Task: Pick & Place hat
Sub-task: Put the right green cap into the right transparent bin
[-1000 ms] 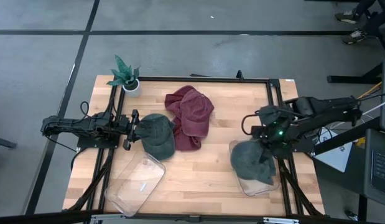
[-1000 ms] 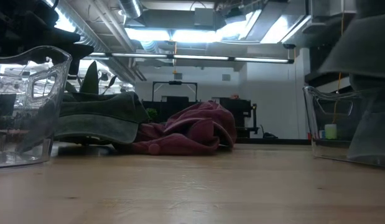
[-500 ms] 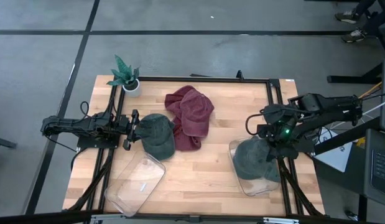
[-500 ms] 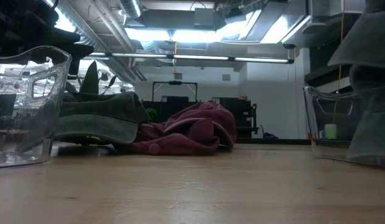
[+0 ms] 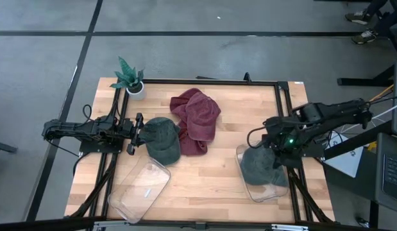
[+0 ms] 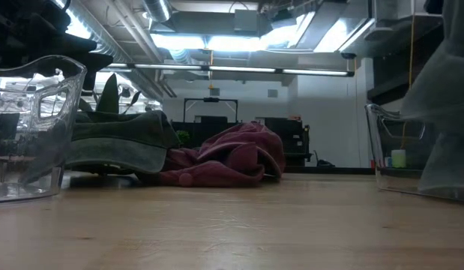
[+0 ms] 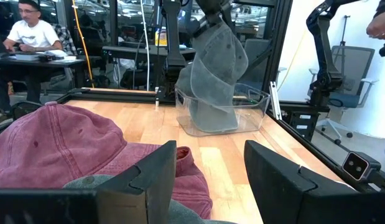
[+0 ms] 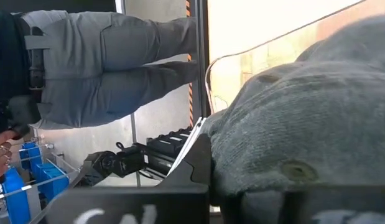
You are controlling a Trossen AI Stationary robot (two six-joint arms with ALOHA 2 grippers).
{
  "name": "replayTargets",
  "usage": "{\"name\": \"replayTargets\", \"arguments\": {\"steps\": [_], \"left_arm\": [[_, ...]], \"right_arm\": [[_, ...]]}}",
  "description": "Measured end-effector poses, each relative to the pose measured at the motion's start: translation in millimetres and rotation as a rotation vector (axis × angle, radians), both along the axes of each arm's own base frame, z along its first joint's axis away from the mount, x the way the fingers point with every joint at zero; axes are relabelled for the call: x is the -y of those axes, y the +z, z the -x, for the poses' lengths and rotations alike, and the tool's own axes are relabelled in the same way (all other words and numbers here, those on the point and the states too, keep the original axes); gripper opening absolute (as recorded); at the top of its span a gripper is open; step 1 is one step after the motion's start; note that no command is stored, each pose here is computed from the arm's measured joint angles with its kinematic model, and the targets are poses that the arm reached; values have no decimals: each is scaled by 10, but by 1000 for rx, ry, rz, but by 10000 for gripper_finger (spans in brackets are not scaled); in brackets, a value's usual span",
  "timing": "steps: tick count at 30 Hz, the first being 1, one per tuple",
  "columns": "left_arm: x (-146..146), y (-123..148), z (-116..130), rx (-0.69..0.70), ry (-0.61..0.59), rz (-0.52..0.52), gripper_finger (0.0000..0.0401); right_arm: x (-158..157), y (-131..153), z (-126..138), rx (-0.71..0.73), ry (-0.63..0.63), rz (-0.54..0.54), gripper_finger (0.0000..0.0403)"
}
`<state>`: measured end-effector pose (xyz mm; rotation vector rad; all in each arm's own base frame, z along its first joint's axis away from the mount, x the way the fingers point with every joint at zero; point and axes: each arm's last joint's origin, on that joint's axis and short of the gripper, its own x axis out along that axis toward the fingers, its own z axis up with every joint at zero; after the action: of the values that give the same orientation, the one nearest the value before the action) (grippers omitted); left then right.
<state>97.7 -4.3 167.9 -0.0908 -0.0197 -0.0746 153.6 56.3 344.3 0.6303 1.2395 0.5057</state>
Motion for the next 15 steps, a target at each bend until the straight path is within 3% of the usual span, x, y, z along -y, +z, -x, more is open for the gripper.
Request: {"name": "replayTargets", "arguments": {"steps": [8,15], "left_arm": [[0,0,0,0,0,0,185],[0,0,0,0,0,0,185]], "right_arm": [[-35,-212,-131,59,2,-23,5],[-62,-229,-207,114,17,-70,5]]}}
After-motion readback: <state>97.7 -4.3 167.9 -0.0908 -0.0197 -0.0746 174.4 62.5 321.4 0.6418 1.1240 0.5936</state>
